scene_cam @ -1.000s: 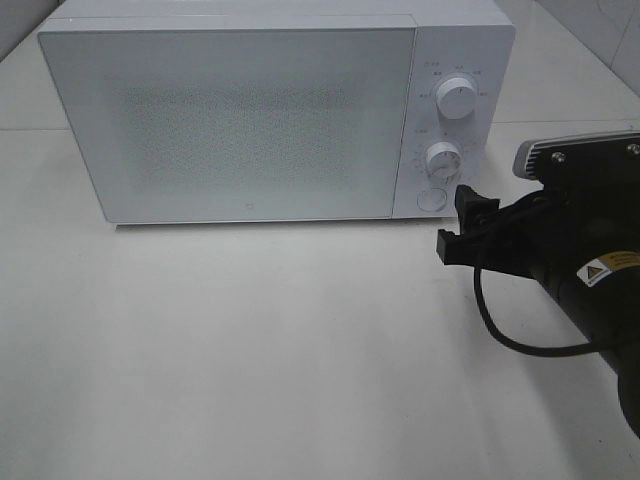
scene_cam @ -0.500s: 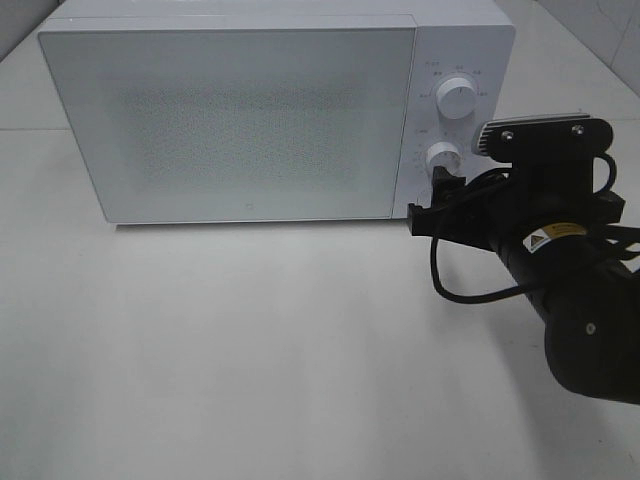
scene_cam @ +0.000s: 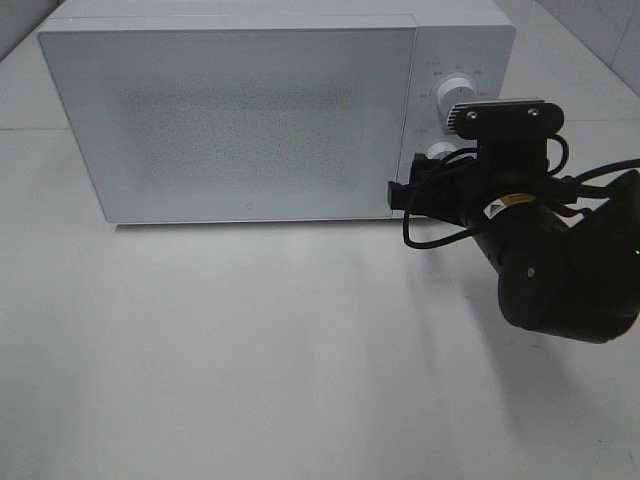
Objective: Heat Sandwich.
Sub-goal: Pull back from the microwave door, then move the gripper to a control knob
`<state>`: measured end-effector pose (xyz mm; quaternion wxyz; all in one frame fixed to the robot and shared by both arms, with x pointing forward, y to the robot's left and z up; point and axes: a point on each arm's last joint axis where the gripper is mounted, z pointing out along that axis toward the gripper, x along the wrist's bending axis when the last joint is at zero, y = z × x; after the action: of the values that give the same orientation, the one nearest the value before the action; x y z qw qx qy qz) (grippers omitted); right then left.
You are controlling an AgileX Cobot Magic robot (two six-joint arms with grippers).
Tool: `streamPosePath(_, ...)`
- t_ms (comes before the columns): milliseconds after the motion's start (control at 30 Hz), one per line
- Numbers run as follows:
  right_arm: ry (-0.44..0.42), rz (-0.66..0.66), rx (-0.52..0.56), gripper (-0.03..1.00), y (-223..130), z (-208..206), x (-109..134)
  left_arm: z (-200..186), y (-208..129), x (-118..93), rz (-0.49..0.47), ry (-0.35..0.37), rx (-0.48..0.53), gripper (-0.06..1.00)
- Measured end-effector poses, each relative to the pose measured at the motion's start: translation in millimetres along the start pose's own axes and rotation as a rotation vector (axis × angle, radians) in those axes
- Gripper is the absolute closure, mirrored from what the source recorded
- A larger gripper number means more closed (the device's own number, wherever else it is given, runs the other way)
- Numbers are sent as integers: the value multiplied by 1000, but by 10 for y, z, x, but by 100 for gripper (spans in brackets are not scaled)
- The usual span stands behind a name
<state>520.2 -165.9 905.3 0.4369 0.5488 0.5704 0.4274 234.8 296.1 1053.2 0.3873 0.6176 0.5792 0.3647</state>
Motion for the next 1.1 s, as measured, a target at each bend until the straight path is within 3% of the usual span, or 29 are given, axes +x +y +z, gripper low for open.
streamPosePath(433,1,13,26,21,-28,352,10,0,0,0,0,0,0,-5)
streamPosePath(733,6,25,32,22,-45,373,26,0,0,0,0,0,0,-5)
streamPosePath(900,7,26,30,35,-38,378,29,0,0,0,0,0,0,-5)
streamPosePath(933,7,26,30,45,-38,378,29,0,0,0,0,0,0,-5)
streamPosePath(1033,5,28,30,54,-39,378,28,0,0,0,0,0,0,-5)
streamPosePath(1100,4,30,31,54,-39,378,26,0,0,0,0,0,0,-5)
